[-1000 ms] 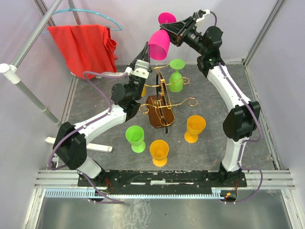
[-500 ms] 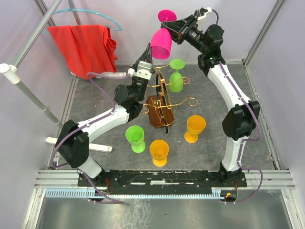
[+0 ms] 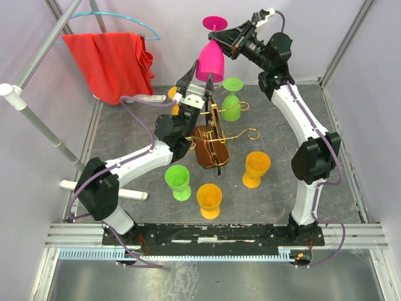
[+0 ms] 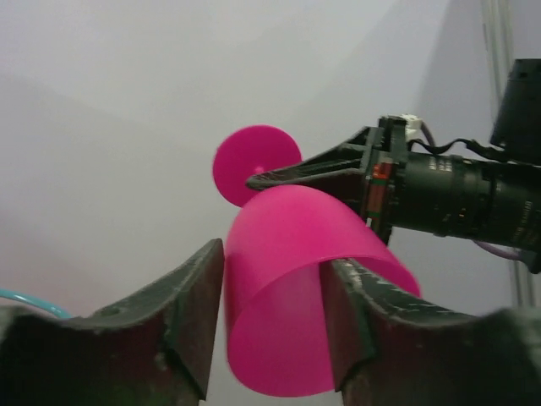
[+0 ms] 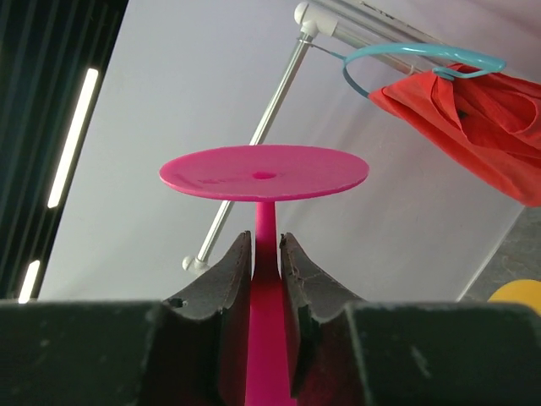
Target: Place the wine glass upside down on the wine glass rack
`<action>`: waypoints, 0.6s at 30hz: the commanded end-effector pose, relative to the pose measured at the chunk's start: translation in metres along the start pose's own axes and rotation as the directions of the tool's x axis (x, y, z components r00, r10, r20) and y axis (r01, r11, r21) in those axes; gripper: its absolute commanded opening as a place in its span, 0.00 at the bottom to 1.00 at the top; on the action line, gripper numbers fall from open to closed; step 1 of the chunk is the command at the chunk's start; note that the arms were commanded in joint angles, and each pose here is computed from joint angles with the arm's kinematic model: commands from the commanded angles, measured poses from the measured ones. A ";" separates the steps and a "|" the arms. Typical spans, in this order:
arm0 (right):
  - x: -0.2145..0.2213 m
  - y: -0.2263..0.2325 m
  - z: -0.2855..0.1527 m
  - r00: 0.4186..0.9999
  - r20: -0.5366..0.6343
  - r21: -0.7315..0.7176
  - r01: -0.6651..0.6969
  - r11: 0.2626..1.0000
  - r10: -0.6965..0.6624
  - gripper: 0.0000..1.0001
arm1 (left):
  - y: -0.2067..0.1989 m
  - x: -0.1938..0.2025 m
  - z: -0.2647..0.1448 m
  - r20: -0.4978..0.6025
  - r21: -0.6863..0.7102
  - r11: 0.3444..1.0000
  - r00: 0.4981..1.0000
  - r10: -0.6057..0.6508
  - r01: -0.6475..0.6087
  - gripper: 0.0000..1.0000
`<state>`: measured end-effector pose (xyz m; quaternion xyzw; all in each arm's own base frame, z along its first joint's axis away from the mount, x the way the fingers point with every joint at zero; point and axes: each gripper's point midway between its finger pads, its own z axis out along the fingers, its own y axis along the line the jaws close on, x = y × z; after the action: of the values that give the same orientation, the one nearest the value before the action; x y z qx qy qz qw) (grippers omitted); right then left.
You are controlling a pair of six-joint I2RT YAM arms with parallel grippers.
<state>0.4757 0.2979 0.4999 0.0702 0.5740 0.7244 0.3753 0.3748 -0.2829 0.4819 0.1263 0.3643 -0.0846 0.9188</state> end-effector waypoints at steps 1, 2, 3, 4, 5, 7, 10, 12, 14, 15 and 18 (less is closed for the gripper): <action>0.009 0.029 0.001 0.989 -0.034 -0.077 0.141 0.987 -0.144 0.01 | -0.005 -0.007 -0.009 0.005 0.031 0.999 1.000 -0.013 0.013 0.66; 0.006 0.030 0.000 0.985 -0.029 -0.075 0.169 0.983 -0.171 0.01 | -0.004 -0.004 -0.013 -0.010 0.033 0.999 1.000 0.002 -0.001 0.72; 0.003 0.031 -0.002 0.980 -0.021 -0.072 0.197 0.978 -0.199 0.01 | -0.003 -0.002 -0.016 -0.026 0.034 0.999 1.000 0.012 -0.011 0.76; -0.002 0.032 -0.004 0.974 -0.010 -0.063 0.226 0.972 -0.227 0.01 | -0.001 0.002 -0.021 -0.049 0.034 0.999 0.999 0.022 -0.021 0.80; -0.007 0.032 -0.007 0.966 0.002 -0.054 0.256 0.965 -0.257 0.01 | 0.001 0.006 -0.025 -0.073 0.035 0.999 0.997 0.032 -0.029 0.84; -0.019 0.034 -0.014 0.946 0.025 -0.027 0.325 0.945 -0.324 0.01 | 0.006 0.011 -0.035 -0.122 0.034 0.999 0.992 0.043 -0.039 0.89; -0.044 0.033 -0.029 0.899 0.063 0.046 0.431 0.901 -0.433 0.01 | 0.015 0.021 -0.051 -0.210 0.018 0.999 0.977 0.038 -0.035 0.95; -0.061 0.031 -0.043 0.862 0.083 0.112 0.490 0.864 -0.500 0.01 | 0.025 0.024 -0.062 -0.268 -0.007 0.999 0.963 0.034 -0.037 0.98; -0.076 0.026 -0.058 0.816 0.086 0.186 0.551 0.814 -0.572 0.01 | 0.037 0.022 -0.070 -0.313 -0.046 0.998 0.950 0.025 -0.041 1.00; -0.082 0.025 -0.067 0.786 0.083 0.224 0.584 0.780 -0.612 0.01 | 0.042 0.023 -0.073 -0.338 -0.060 0.997 0.941 0.026 -0.049 0.99; -0.093 0.016 -0.091 0.680 0.022 0.344 0.683 0.644 -0.733 0.01 | 0.056 0.016 -0.074 -0.374 -0.095 0.993 0.927 0.032 -0.073 0.99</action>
<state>0.5149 0.2040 0.4799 0.0161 0.6348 0.5348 0.5575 0.3555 -0.2360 0.4208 0.1457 0.4990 -0.0344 0.8535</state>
